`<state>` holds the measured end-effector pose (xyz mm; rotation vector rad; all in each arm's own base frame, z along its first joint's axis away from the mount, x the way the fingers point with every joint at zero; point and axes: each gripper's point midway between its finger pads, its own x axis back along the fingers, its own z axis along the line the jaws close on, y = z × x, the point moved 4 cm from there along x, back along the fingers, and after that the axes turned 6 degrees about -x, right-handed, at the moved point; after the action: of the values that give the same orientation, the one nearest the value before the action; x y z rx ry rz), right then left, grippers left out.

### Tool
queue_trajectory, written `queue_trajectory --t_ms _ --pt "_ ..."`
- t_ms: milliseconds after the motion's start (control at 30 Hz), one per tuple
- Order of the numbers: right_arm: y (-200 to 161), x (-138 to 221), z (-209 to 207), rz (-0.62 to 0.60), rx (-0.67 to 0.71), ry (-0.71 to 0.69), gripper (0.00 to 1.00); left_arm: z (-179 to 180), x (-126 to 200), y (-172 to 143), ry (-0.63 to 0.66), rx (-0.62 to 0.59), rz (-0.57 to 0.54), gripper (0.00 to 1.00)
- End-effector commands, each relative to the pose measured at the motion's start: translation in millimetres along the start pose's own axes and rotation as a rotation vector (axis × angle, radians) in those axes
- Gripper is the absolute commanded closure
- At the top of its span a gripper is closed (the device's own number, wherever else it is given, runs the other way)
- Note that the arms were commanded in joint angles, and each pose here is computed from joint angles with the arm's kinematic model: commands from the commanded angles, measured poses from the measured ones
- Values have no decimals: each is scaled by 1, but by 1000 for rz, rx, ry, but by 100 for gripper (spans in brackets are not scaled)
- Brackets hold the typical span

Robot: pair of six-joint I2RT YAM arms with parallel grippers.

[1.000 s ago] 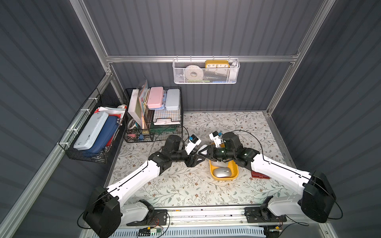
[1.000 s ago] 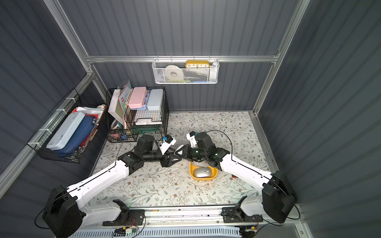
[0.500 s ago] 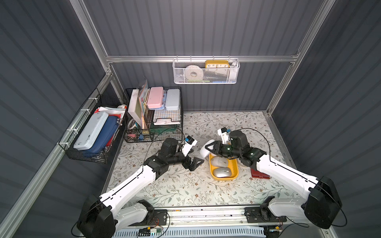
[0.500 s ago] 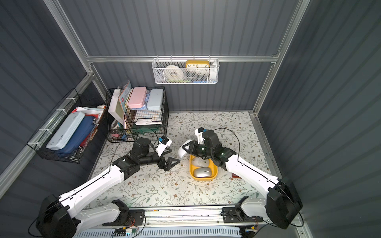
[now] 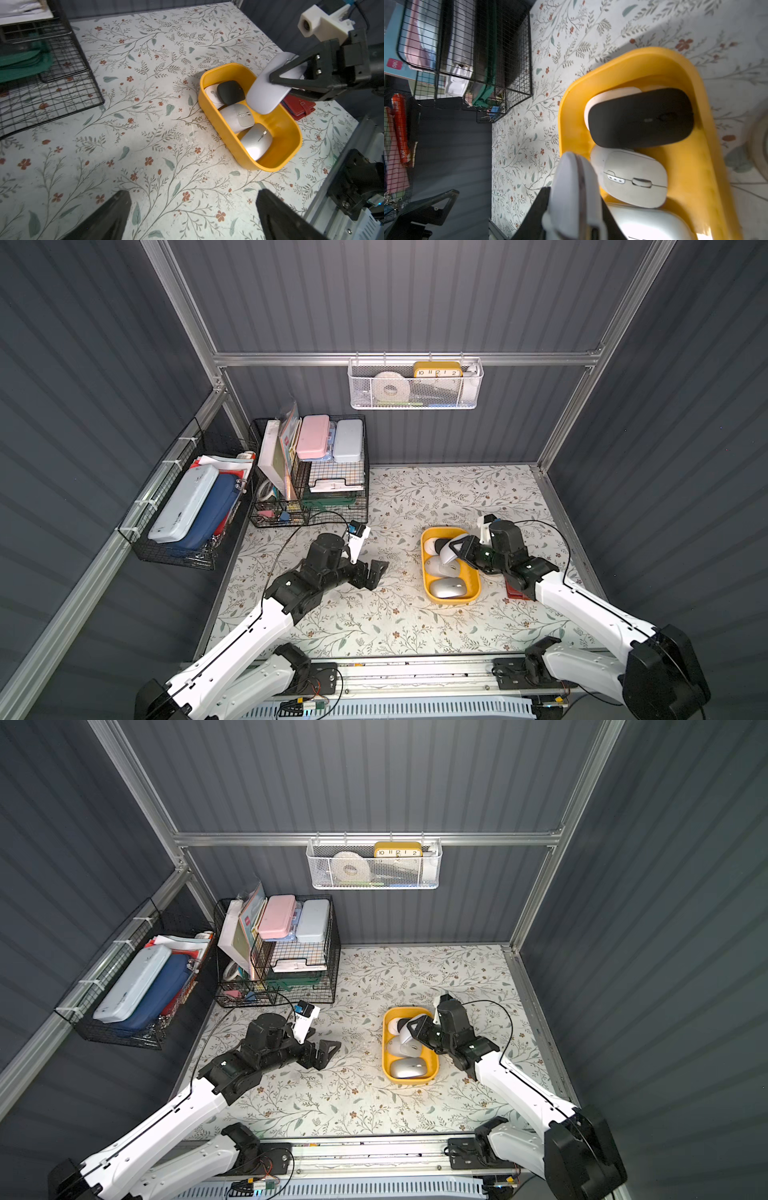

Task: Put the mouse in the storage box
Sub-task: Place the mouse in the storage box.

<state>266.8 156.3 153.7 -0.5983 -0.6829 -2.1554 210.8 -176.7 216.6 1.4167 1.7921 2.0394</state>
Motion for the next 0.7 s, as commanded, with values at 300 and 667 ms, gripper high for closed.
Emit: queue_trajectory --t_ms 300,667 --pt "-28 -2 -17 45 -49 13 77 8 1 -13 64 53 50 1" --pt "-38 -7 -27 6 -54 -30 75 9 -2 -17 64 68 58 1"
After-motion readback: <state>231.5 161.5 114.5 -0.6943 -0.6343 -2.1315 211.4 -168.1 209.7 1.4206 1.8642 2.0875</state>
